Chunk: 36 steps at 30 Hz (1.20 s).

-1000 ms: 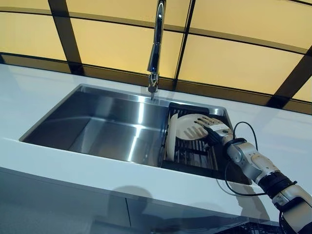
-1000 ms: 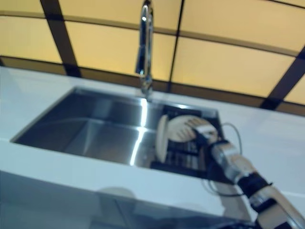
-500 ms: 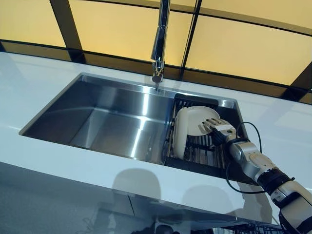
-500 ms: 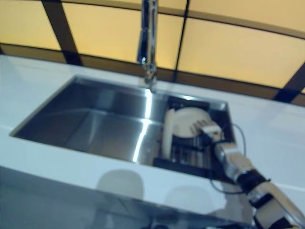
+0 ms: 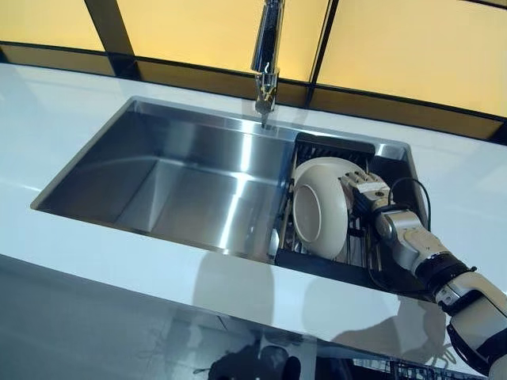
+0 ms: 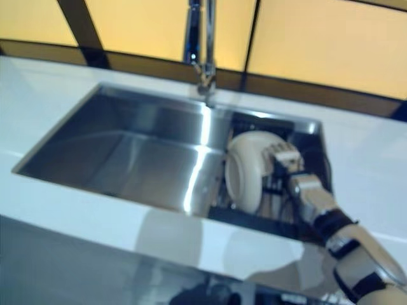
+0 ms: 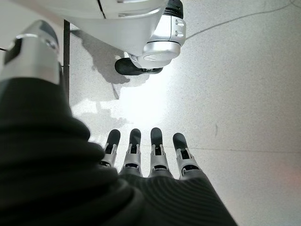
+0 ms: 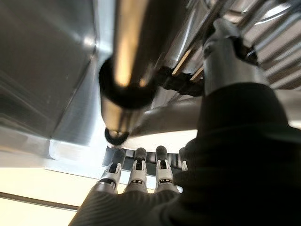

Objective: Take plates into dishwasher

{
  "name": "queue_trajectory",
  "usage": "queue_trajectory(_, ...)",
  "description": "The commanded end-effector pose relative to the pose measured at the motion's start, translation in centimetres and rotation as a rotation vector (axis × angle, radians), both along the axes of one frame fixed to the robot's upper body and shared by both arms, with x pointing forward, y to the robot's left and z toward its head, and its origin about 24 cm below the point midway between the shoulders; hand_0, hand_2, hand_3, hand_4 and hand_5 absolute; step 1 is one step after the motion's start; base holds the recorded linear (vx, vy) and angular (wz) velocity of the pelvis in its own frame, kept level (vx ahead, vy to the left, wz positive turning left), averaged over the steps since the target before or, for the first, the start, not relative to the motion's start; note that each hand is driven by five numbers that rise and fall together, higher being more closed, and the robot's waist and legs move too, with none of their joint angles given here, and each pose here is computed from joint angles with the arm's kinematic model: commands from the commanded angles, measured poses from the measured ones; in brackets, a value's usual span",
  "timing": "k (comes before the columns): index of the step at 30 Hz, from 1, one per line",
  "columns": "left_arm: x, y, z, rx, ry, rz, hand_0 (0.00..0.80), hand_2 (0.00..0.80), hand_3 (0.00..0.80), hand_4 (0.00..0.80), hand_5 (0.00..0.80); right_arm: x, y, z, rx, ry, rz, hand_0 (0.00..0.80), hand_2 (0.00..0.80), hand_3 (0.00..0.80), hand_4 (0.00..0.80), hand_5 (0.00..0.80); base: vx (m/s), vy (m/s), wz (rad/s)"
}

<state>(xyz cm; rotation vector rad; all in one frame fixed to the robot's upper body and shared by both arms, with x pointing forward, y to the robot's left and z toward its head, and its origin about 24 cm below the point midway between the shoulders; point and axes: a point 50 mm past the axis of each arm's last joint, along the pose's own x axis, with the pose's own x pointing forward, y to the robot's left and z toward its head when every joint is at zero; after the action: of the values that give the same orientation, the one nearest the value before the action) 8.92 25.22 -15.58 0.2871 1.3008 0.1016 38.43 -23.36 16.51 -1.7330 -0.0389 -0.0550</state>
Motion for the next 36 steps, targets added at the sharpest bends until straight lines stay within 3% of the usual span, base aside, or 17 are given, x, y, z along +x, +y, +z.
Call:
queue_trajectory(1,1.1,-1.2,-0.1,-0.004,-0.010,-0.051,0.000,0.000,0.000,0.000,0.000,1.1,-0.3,5.5,-0.075,-0.166,-0.032,0.596,0.596,0.596,0.596,0.596,0.000,0.000,0.00)
queue_trajectory(2,1.2,-1.2,-0.1,-0.006,-0.013,-0.054,0.000,0.000,0.000,0.000,0.000,1.1,-0.3,5.7,-0.090,-0.179,-0.029,0.800,0.800,0.800,0.800,0.800,0.000,0.000,0.00)
queue_trajectory(14,1.0,-1.6,-0.3,-0.008,-0.012,-0.059,0.000,0.000,0.000,0.000,0.000,1.0,-0.2,6.3,-0.133,-0.243,-0.008,0.800,0.800,0.800,0.800,0.800,0.003,0.000,0.00)
queue_trajectory(36,-1.4,-1.6,-0.8,0.002,0.065,-0.067,0.000,0.000,0.000,0.000,0.000,-0.3,-3.0,7.4,-0.314,-0.363,-0.063,0.800,0.800,0.800,0.800,0.800,0.034,0.008,-0.01)
